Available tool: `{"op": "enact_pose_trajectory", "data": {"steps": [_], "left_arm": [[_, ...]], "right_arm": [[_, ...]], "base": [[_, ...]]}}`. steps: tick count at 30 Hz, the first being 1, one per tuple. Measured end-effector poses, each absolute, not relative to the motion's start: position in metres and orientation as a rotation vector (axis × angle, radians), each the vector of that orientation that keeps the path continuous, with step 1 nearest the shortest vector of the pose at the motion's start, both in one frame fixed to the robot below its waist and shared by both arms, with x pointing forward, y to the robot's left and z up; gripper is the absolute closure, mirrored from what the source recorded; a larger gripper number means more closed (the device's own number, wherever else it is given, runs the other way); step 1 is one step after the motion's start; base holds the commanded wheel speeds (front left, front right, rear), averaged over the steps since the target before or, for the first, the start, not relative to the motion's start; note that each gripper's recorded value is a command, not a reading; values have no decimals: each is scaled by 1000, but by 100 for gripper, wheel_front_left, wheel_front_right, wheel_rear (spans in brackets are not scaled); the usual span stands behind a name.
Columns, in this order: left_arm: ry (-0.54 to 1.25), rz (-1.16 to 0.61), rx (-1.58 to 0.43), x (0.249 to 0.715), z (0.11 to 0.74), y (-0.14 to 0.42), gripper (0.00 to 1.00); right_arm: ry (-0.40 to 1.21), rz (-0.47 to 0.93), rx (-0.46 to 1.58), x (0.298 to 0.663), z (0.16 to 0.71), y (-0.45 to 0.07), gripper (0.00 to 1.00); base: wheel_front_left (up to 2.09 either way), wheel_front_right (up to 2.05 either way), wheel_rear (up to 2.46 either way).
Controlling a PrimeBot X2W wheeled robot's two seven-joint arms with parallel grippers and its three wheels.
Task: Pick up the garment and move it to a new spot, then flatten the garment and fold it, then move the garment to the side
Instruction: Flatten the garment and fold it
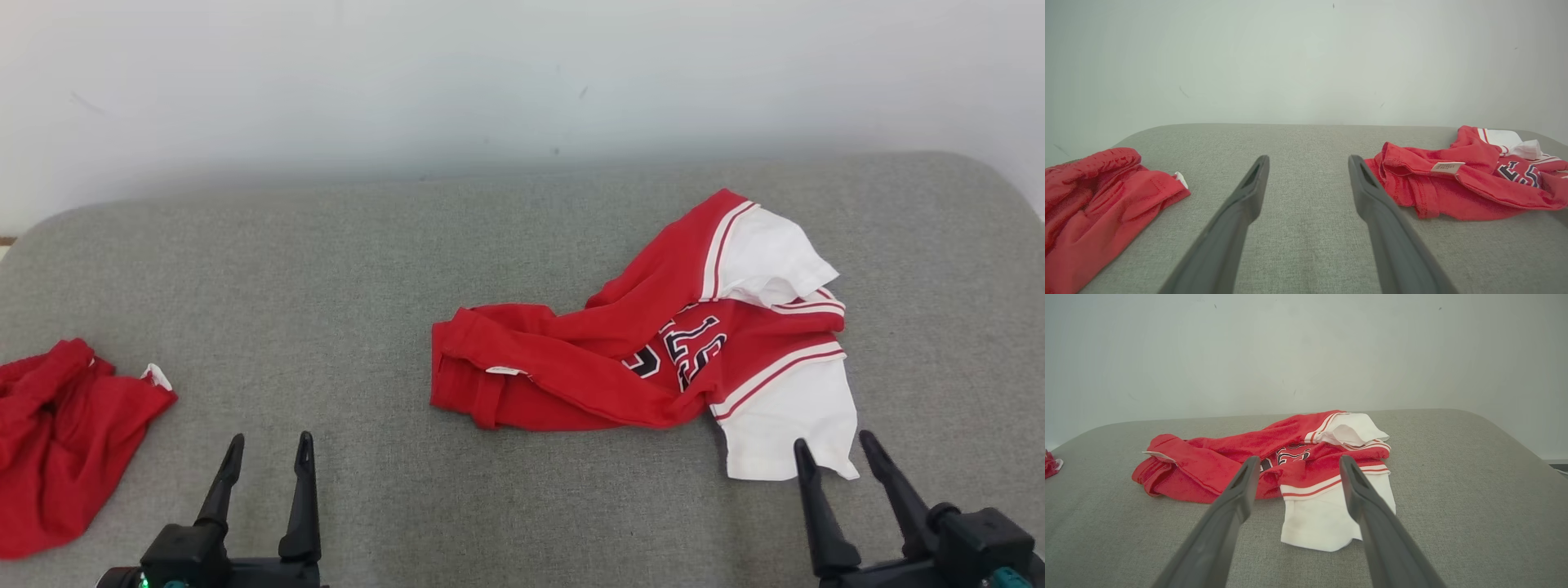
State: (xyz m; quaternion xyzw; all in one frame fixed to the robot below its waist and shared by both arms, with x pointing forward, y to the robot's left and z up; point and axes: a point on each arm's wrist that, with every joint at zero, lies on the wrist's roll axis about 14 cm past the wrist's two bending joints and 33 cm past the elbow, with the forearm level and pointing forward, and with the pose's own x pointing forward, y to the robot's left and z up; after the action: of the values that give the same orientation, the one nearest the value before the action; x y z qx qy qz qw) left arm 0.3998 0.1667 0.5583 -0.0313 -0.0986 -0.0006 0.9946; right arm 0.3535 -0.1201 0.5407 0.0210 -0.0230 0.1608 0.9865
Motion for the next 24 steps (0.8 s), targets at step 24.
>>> {"op": "enact_pose_trajectory", "data": {"steps": [24], "left_arm": [[-168,-1,-56,397,557,165,0]], "right_arm": [[-44,329,61,338,549,-114,0]], "base": [[0,0,0]]}}
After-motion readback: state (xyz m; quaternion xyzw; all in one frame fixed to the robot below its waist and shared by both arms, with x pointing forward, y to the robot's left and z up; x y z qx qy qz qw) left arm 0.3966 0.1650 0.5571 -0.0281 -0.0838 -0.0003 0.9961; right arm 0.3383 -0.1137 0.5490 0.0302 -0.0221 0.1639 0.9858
